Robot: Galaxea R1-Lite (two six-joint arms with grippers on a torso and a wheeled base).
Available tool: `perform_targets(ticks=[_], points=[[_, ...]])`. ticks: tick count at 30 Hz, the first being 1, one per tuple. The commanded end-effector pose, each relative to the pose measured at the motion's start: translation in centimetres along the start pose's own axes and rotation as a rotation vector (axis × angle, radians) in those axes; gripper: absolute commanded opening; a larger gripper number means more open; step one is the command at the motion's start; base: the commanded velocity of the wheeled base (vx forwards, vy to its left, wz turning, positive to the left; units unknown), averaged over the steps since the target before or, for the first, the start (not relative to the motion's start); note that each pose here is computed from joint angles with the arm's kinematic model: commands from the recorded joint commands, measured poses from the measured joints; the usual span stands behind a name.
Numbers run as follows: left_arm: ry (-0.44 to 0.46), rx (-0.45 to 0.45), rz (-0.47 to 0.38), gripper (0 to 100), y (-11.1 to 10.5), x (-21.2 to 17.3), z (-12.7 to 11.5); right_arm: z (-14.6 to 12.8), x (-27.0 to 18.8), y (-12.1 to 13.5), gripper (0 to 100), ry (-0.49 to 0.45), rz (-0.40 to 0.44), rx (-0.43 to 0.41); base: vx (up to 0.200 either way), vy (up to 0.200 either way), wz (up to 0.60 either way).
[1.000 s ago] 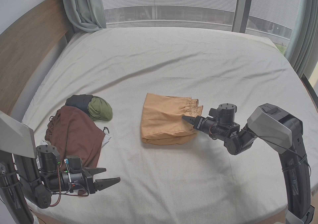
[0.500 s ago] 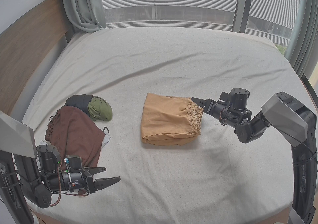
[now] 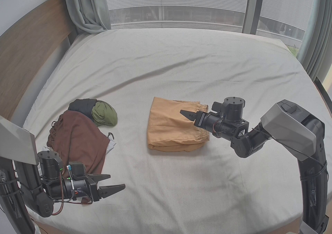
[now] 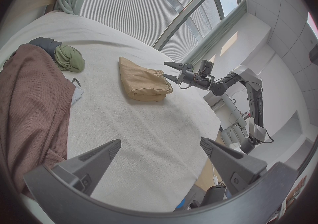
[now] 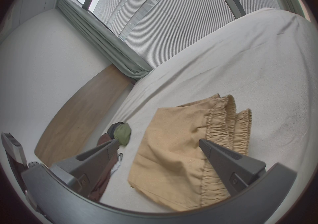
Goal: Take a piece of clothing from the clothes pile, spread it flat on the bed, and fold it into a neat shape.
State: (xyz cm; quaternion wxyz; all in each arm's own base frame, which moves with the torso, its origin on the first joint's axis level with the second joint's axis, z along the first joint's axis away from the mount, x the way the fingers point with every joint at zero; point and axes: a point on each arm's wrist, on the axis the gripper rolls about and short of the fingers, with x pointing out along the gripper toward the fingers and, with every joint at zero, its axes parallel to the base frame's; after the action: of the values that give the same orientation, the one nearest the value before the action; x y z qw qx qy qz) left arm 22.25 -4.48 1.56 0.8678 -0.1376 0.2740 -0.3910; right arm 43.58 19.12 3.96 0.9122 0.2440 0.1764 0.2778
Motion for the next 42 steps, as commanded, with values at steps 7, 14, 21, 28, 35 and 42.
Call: perform_targets(ticks=[7,14,21,28,35,42], points=[[-0.001,0.0,-0.002,100,0.0,0.0,0.0,-4.8,1.5,-3.9,100,0.058,-0.109,-0.049,0.0,0.0,0.0],[-0.013,0.004,-0.017,100,-0.1,0.0,0.4,-4.1,1.3,-3.3,100,0.037,-0.098,-0.052,0.0,0.0,0.0],[-0.137,-0.101,-0.158,100,-3.1,-1.8,4.1,0.7,-2.4,1.4,100,-0.033,-0.049,-0.076,0.0,0.0,0.0],[-0.204,-0.056,-0.239,100,-6.1,-3.3,5.8,4.5,-10.0,6.0,100,-0.079,-0.024,-0.139,0.0,0.0,0.0],[-0.227,-0.003,-0.283,100,-7.7,-3.6,6.3,3.5,-16.5,6.2,100,-0.071,-0.064,-0.257,0.0,0.0,0.0],[-0.237,0.138,-0.248,100,-8.0,-3.4,5.8,3.6,-21.3,5.7,100,-0.095,-0.117,-0.282,0.0,0.0,0.0]])
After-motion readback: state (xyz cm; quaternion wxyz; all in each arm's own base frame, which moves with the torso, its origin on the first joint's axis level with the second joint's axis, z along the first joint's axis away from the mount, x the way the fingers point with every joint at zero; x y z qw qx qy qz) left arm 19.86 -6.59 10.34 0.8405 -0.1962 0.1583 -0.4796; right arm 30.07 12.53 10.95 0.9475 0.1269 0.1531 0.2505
